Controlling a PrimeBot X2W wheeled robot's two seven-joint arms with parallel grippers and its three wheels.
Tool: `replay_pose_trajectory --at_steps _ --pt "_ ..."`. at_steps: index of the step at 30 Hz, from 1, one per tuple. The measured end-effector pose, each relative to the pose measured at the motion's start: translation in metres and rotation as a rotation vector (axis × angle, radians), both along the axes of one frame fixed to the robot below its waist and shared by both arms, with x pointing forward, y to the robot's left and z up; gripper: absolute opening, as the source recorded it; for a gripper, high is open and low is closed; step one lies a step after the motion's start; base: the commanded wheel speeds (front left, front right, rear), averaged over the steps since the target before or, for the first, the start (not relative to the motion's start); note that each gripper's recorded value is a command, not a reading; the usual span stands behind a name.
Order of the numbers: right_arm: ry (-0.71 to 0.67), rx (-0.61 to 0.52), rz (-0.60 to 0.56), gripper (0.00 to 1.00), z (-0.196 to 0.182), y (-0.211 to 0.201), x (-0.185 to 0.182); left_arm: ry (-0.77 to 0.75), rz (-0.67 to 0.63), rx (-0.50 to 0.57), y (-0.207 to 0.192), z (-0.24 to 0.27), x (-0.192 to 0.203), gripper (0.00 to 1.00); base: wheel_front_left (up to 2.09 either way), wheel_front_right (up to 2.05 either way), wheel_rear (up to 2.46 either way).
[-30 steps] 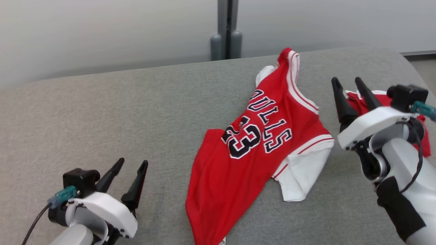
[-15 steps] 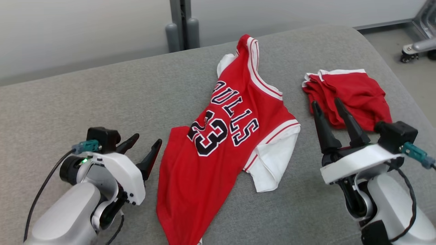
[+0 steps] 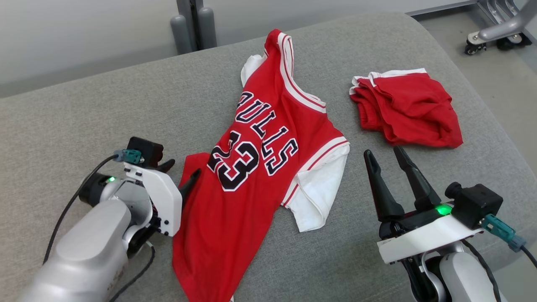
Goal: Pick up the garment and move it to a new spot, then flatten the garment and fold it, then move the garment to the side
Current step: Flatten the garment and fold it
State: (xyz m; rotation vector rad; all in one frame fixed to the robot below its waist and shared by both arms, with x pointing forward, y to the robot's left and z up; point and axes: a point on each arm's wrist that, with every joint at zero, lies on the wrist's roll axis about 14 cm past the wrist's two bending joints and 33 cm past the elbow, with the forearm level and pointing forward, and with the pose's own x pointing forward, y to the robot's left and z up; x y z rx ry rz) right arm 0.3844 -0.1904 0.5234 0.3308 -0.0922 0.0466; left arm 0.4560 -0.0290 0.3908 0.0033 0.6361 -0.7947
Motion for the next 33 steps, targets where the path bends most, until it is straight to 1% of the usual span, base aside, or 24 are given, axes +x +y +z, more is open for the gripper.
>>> replay_pose_trajectory --at_steps 3,12,13,14,15,20,24,26,33 --pt "0.0 0.002 -0.004 1.0 0.001 0.002 -0.001 -0.038 -0.025 0.058 0.0 -0.005 0.009 1.0 0.0 0.0 0.0" --pt "0.013 0.015 -0.002 1.0 -0.002 0.006 0.001 -0.018 -0.065 0.123 -0.006 -0.026 0.011 1.0 0.0 0.0 0.0" --pt "0.016 0.017 0.0 1.0 -0.003 0.007 0.002 -0.012 -0.07 0.129 -0.007 -0.028 0.01 0.36 0.0 0.0 0.0" --pt "0.018 0.018 0.0 1.0 -0.003 0.007 0.002 -0.013 -0.076 0.129 -0.009 -0.028 0.011 0.36 0.0 0.0 0.0" --pt "0.02 0.019 0.001 1.0 -0.004 0.008 0.002 -0.018 -0.079 0.121 -0.012 -0.027 0.012 0.0 0.0 0.0 0.0" --pt "0.023 0.023 0.003 1.0 -0.005 0.009 0.004 -0.014 -0.101 0.075 -0.027 -0.021 0.004 0.0 0.0 0.0 0.0" --pt "0.016 0.026 0.011 1.0 -0.003 0.012 0.005 -0.044 -0.074 0.049 -0.021 -0.01 0.009 0.0 0.0 0.0 0.0" --pt "0.014 0.025 0.021 1.0 -0.002 0.014 0.006 -0.073 -0.033 0.048 -0.009 -0.002 0.02 0.0 0.0 0.0 0.0" --pt "0.019 0.02 0.062 1.0 -0.001 0.027 0.012 -0.14 0.207 0.075 0.059 0.013 0.067 0.0 0.0 0.0 0.0"
